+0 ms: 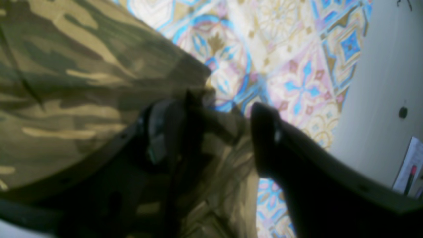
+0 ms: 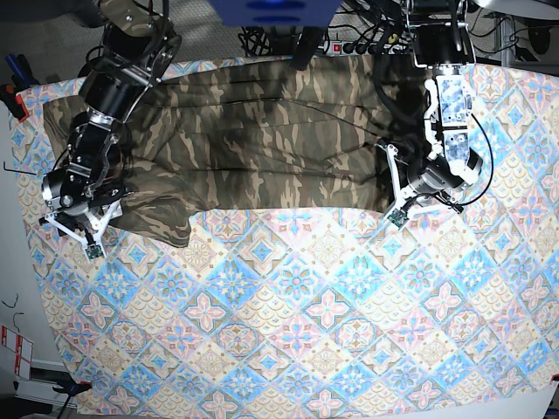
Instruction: Fold the T-shirt properly
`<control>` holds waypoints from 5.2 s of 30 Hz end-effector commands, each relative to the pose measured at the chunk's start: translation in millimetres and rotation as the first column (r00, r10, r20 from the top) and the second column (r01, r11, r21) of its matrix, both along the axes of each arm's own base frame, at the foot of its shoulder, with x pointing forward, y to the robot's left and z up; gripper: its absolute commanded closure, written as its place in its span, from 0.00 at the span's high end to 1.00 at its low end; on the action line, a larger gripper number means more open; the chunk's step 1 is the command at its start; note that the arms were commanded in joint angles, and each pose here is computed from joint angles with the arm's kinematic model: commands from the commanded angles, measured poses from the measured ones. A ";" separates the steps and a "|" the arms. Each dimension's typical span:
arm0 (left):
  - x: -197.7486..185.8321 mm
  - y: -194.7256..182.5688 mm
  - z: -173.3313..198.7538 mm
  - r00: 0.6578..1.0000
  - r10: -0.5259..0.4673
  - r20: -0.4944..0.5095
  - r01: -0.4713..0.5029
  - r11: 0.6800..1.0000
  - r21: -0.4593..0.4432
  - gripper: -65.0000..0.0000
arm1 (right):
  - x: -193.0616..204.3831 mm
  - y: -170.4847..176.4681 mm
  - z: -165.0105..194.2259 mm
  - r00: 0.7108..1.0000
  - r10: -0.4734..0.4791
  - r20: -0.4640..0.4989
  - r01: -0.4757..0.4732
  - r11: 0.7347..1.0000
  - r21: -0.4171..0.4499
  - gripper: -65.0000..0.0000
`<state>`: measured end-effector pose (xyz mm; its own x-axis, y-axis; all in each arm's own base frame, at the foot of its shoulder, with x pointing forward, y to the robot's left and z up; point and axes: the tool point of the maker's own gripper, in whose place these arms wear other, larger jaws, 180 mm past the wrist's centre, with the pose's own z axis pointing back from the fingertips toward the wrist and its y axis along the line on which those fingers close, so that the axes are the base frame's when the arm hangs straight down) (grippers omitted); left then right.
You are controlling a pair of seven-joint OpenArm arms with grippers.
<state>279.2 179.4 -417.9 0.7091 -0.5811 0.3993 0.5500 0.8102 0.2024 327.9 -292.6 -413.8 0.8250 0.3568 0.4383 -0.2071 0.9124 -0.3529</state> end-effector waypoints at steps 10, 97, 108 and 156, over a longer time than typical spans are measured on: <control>9.2 1.4 9.3 0.999 0.002 0.038 -0.002 1.000 0.000 0.00 | 8.1 -6.0 15.1 0.999 -0.028 0.018 0.028 1.000 -0.010 0.53; -5.0 -1.7 -0.2 1.000 0.002 0.005 -0.002 1.000 -0.007 0.00 | -24.8 -16.6 32.3 0.993 -0.110 -0.042 0.113 0.989 0.091 0.04; -4.1 -3.0 0.5 1.000 0.002 0.008 -0.002 1.000 -0.010 0.00 | -14.7 -10.1 36.8 0.996 -0.084 -0.024 0.086 0.992 0.090 0.44; -1.4 -3.5 1.6 1.000 0.004 0.016 -0.003 1.000 -0.015 0.00 | -25.0 -26.6 16.2 0.991 -0.130 -0.040 0.134 0.981 0.141 0.02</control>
<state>268.0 171.3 -426.0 0.7178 -0.5713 0.3979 0.5551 0.8146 0.1681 282.7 -313.9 -417.4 0.9084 0.1703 0.3818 -0.1033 0.9764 -0.1897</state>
